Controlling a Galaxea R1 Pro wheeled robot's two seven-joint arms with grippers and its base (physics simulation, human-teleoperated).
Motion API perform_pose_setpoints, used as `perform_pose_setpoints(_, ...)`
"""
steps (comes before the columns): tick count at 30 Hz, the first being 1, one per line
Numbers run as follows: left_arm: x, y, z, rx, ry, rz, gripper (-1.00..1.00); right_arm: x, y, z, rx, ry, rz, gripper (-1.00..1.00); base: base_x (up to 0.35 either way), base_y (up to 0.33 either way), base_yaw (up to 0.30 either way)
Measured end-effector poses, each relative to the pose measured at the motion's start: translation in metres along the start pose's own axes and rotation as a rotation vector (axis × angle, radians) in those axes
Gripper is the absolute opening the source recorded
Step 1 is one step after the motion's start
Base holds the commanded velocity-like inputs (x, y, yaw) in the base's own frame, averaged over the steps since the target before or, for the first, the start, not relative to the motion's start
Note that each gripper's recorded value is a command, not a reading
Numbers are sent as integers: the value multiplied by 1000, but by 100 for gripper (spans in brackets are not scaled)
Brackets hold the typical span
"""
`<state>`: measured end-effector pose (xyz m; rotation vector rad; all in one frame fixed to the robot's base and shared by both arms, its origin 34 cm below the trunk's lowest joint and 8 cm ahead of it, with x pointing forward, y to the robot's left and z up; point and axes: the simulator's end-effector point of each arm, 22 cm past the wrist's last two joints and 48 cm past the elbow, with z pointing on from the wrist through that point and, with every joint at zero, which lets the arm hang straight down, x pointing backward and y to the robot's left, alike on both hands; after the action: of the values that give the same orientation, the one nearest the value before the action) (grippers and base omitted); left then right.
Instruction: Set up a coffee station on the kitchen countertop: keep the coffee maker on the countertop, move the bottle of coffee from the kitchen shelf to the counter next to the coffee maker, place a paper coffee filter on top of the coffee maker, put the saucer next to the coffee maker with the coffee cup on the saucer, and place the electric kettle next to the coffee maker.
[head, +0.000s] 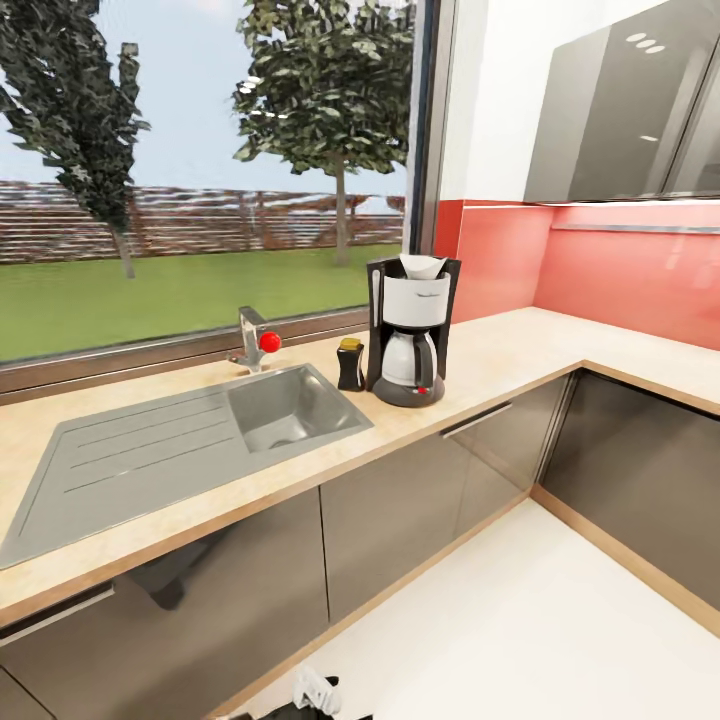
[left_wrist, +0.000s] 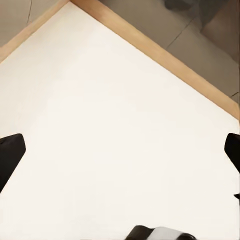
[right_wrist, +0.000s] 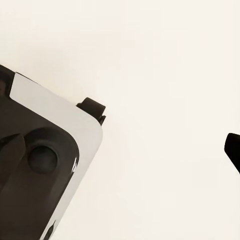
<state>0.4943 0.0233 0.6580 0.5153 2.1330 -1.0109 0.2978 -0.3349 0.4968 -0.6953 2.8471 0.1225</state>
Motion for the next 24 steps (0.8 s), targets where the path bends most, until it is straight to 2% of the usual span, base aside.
perform_pose_setpoints(5, 25, 11, -16, -30, 27, -23, 100, 0, 0, 0, 0, 0, 0, 100, 0, 0, 0)
perform_pose_setpoints(6, 48, 18, -31, -68, 30, -84, 100, 0, 0, 0, 0, 0, 0, 100, 0, 0, 0)
perform_pose_setpoints(8, 58, 21, -39, -82, 27, -118, 100, 0, 0, 0, -1, 0, 1, 100, 0, 0, 0)
perform_pose_setpoints(11, 80, 29, -59, -96, 26, -197, 100, 0, 1, 0, -1, -1, 1, 100, 0, 0, 0)
perform_pose_setpoints(12, 90, 33, -70, -99, 21, -247, 100, 0, 1, 0, 0, -1, 1, 100, 0, 0, 0)
perform_pose_setpoints(13, 95, 35, -76, -104, 16, -275, 100, 0, 1, 0, 0, -1, 2, 100, 0, 0, 0)
perform_pose_setpoints(14, 109, 45, -94, -135, -9, -370, 100, -2, 0, 0, 1, -4, 3, 100, 0, 0, 0)
perform_pose_setpoints(16, 124, 49, -105, -162, -9, -430, 100, -3, 1, 0, 1, -6, 2, 100, 0, 0, 0)
perform_pose_setpoints(19, 138, 47, -111, -178, -3, -482, 100, -3, 0, 0, 1, -7, 2, 100, 0, 0, 0)
perform_pose_setpoints(22, 141, 46, -112, -180, -5, -494, 100, -6, -1, 0, 3, -21, 0, 100, 0, 0, 0)
perform_pose_setpoints(24, 141, 45, -111, -180, -5, -496, 100, -11, -1, 0, 4, -53, -10, 100, 0, 0, 0)
